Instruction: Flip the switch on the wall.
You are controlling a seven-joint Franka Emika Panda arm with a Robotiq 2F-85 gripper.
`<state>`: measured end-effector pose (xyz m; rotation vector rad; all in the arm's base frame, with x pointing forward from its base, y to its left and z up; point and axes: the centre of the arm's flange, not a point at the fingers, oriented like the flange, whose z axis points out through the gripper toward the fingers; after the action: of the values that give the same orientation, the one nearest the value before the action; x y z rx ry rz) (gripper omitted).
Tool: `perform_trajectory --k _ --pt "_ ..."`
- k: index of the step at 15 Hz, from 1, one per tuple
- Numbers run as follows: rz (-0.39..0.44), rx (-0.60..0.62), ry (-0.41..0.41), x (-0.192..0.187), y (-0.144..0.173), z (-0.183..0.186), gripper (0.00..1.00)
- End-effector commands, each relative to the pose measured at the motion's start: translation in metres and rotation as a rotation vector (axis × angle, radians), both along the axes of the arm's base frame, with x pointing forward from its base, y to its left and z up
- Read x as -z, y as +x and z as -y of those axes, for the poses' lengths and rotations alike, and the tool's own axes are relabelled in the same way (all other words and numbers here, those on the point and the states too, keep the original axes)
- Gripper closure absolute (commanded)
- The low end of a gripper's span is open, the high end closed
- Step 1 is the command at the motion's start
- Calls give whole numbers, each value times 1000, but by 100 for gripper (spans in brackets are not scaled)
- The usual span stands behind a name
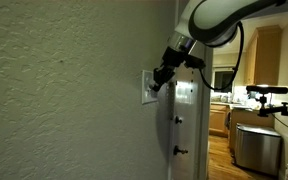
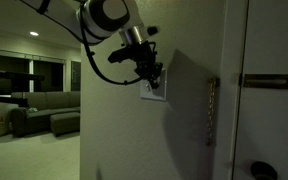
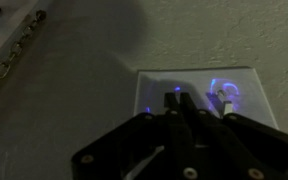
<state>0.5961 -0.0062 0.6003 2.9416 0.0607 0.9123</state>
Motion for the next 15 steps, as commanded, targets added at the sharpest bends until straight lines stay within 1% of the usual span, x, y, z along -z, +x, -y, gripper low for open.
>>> perform_trajectory --k 1,4,6,9,15 --pt "18 -6 28 1 5 -1 91" --pt "2 -14 31 -2 -7 -1 93" --pt "-16 -26 19 -4 -19 -2 93" --pt "-17 -30 12 -9 -30 2 93" --pt "-7 -27 -2 -23 -37 5 93"
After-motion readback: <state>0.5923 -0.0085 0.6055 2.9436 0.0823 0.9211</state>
